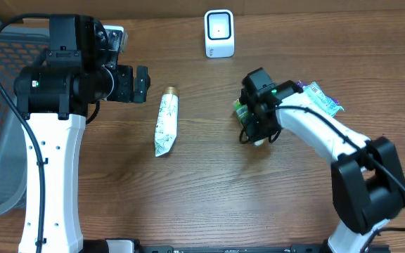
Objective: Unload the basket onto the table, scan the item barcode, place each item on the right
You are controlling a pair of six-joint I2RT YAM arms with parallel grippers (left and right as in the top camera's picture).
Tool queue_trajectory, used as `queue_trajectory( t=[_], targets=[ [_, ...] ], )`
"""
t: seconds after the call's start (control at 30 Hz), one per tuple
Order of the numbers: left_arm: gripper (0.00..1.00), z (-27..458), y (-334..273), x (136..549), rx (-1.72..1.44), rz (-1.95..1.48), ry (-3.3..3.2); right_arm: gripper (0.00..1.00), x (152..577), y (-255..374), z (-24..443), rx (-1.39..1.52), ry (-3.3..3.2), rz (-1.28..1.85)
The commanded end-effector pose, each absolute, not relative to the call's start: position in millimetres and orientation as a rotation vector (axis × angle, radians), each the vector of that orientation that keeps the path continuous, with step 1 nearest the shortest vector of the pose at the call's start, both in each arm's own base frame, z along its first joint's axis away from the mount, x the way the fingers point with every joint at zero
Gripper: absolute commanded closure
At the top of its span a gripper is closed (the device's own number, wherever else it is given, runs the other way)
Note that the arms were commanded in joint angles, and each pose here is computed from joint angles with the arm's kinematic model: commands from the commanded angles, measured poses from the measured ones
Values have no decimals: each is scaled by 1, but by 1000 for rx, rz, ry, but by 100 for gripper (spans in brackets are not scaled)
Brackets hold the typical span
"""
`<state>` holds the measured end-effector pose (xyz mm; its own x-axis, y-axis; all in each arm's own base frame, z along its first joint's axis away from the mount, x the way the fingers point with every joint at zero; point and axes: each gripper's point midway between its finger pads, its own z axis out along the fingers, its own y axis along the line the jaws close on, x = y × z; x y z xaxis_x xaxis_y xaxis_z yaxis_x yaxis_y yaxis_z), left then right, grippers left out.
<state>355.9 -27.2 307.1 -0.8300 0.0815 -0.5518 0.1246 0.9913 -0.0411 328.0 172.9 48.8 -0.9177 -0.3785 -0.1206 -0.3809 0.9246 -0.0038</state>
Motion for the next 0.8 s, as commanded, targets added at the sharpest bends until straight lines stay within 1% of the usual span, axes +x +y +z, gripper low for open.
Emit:
queue_trajectory(
  t=[0.0, 0.17, 0.2, 0.23, 0.27, 0.3, 0.33, 0.37, 0.43, 0.5, 0.57, 0.63, 0.7, 0.73, 0.77],
  targets=[
    [1, 309, -30, 357, 145, -118, 2547, 96, 342, 165, 71, -451, 2813, -320],
    [0, 309, -30, 357, 145, -118, 2547, 96, 332, 166, 57, -463, 2716, -615],
    [0, 309, -30, 357, 145, -118, 2547, 93, 330, 168, 54, -475, 2702, -654],
    [1, 309, -30, 357, 145, -118, 2547, 86, 328, 170, 51, -492, 2703, -662],
    [0, 309, -30, 357, 145, -118, 2547, 72, 325, 174, 46, -514, 2709, -666],
    [0, 309, -30, 357, 145, -118, 2547, 65, 321, 178, 43, -536, 2720, -659],
    [0, 309, -30, 357, 145, -118, 2547, 61, 317, 181, 40, -552, 2733, -646],
    [1, 309, -30, 357, 145, -118, 2547, 59, 315, 184, 38, -562, 2744, -627],
    [0, 309, -30, 357, 145, -118, 2547, 51, 307, 196, 34, -597, 2785, -550],
    [0, 309, -30, 357, 144, -118, 2547, 50, 300, 205, 32, -619, 2822, -478],
    [0, 309, -30, 357, 145, -118, 2547, 48, 293, 218, 34, -703, 2859, -365],
    [0, 309, -30, 357, 145, -118, 2547, 45, 291, 230, 44, -758, 2871, -239],
    [0, 309, -30, 357, 145, -118, 2547, 39, 292, 241, 60, -811, 2860, -96],
    [0, 309, -30, 357, 145, -118, 2547, 35, 293, 243, 69, -815, 2851, -45],
    [0, 309, -30, 357, 145, -118, 2547, 28, 297, 243, 79, -796, 2839, -8]
  ],
)
